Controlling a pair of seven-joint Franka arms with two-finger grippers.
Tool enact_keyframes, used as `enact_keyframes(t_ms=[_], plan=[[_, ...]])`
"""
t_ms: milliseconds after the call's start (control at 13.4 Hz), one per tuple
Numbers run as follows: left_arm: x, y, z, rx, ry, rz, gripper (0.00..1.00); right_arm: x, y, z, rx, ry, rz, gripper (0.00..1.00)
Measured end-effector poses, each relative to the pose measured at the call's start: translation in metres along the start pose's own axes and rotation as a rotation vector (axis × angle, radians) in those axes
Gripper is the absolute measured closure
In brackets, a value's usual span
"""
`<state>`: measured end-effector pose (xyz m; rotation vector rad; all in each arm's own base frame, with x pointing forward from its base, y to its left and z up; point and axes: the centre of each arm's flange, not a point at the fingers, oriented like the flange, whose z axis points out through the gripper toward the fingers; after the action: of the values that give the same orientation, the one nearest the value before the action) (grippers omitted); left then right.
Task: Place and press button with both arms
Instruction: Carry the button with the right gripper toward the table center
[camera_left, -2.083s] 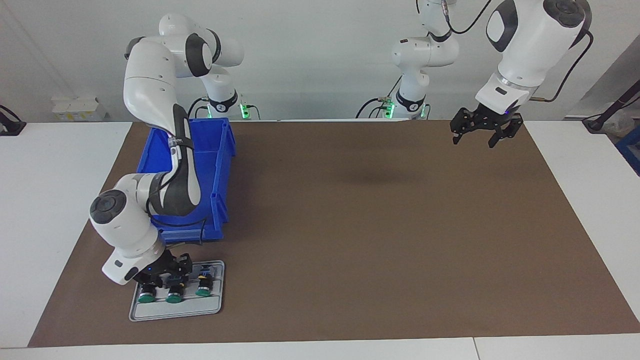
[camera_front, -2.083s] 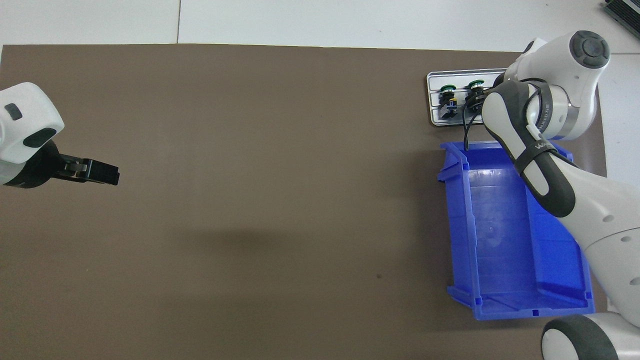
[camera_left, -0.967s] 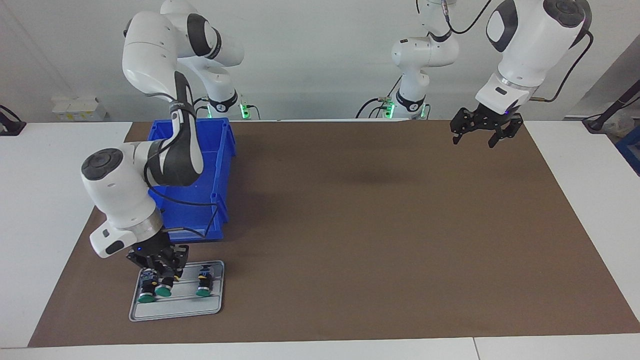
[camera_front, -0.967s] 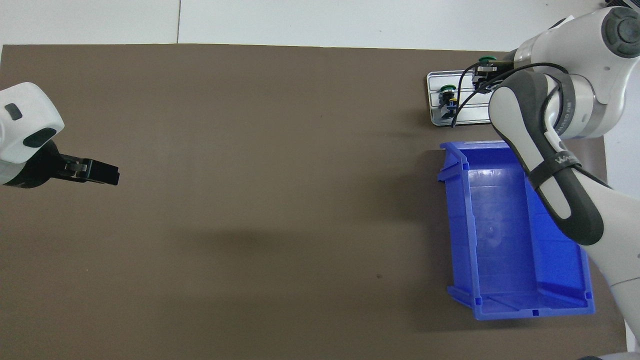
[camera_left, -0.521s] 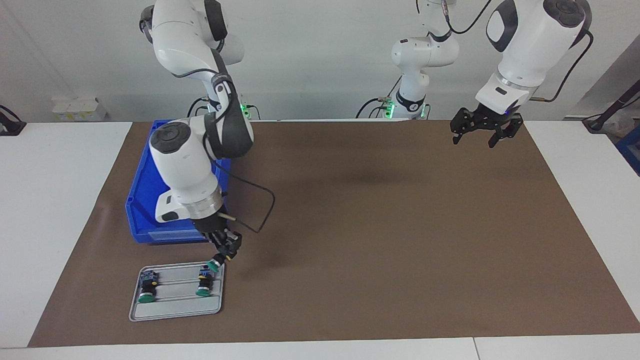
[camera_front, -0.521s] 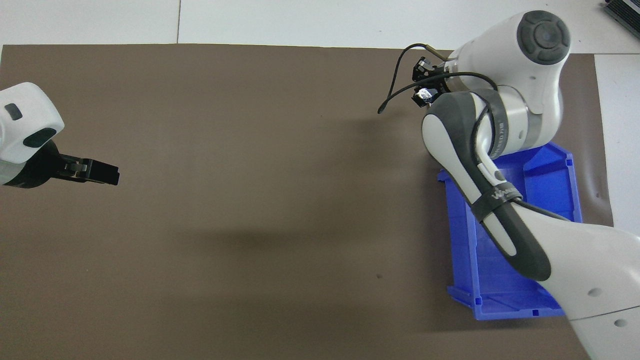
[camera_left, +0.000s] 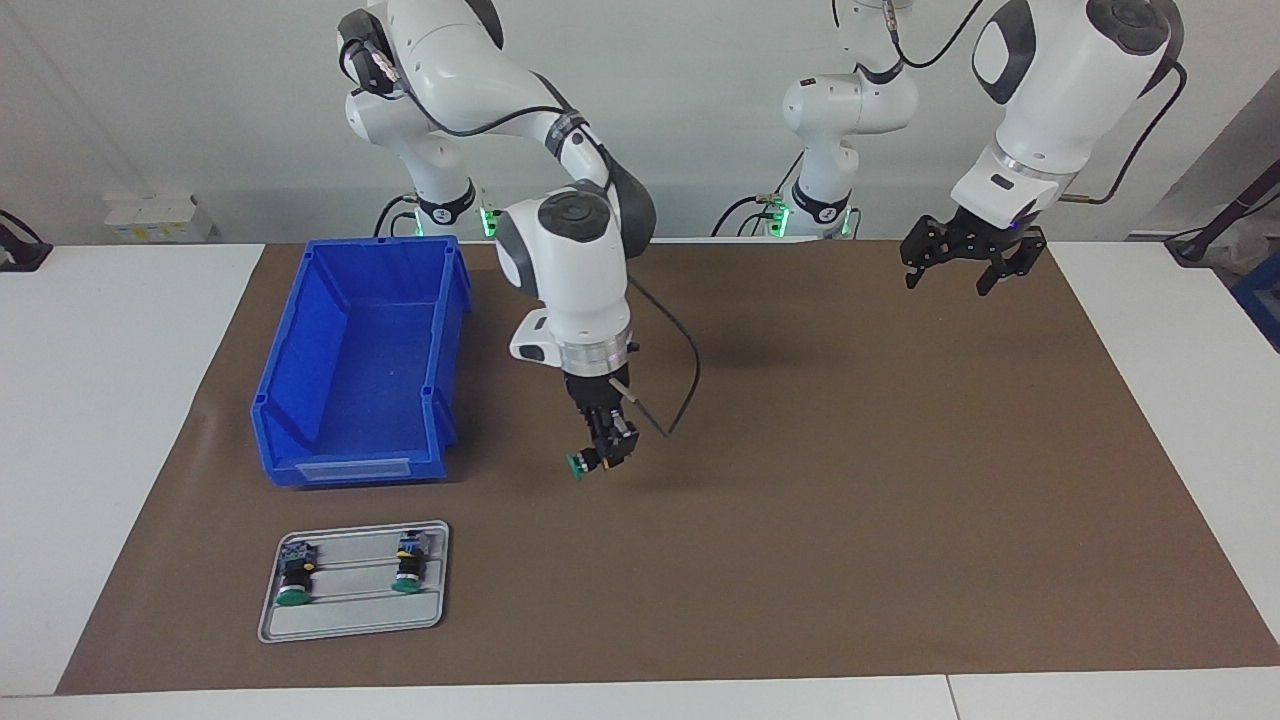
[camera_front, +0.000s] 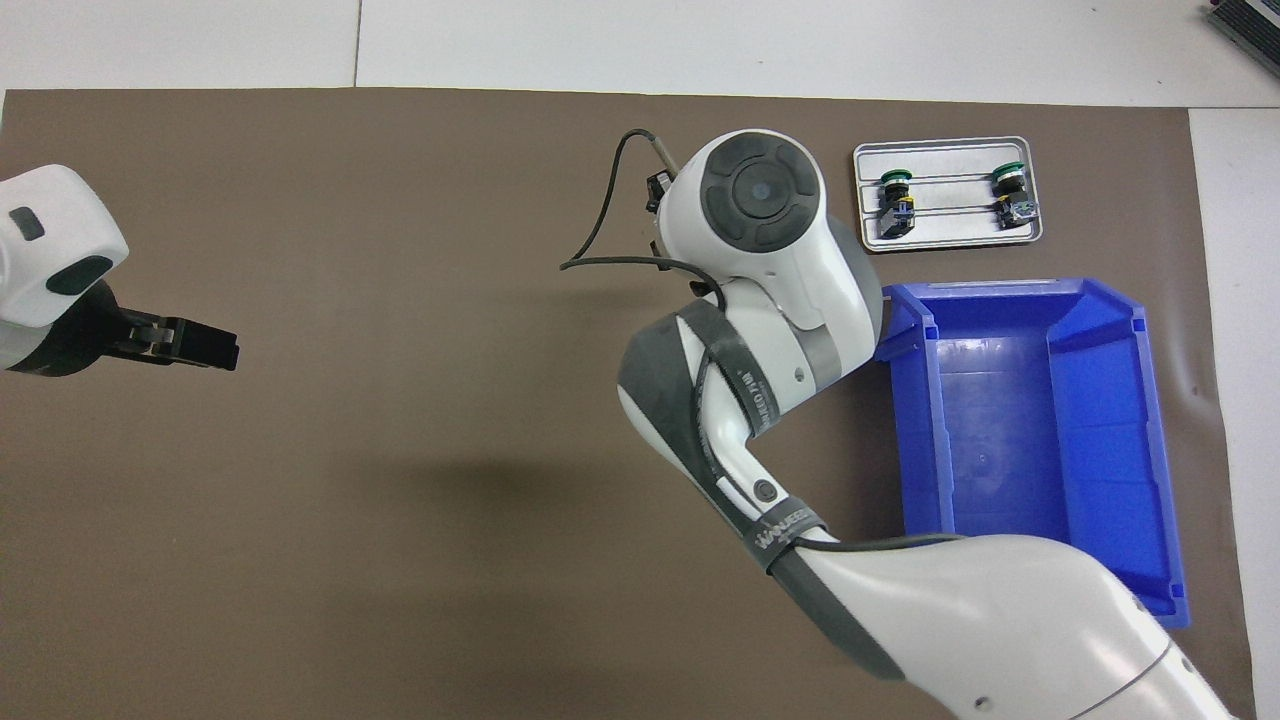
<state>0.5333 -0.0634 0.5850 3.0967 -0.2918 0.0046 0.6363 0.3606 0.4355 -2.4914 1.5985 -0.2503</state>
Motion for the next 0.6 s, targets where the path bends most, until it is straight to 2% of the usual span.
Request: enact_keyframes(t_ms=[298, 595], plan=[[0.000, 0.000, 0.000, 0.000, 0.000, 0.000, 0.00, -0.061, 0.009, 0.003, -0.011, -0.013, 0.164, 0.59], [0.000, 0.000, 0.000, 0.000, 0.000, 0.000, 0.00, -0.109, 0.019, 0.032, -0.046, -0.015, 0.299, 0.59]])
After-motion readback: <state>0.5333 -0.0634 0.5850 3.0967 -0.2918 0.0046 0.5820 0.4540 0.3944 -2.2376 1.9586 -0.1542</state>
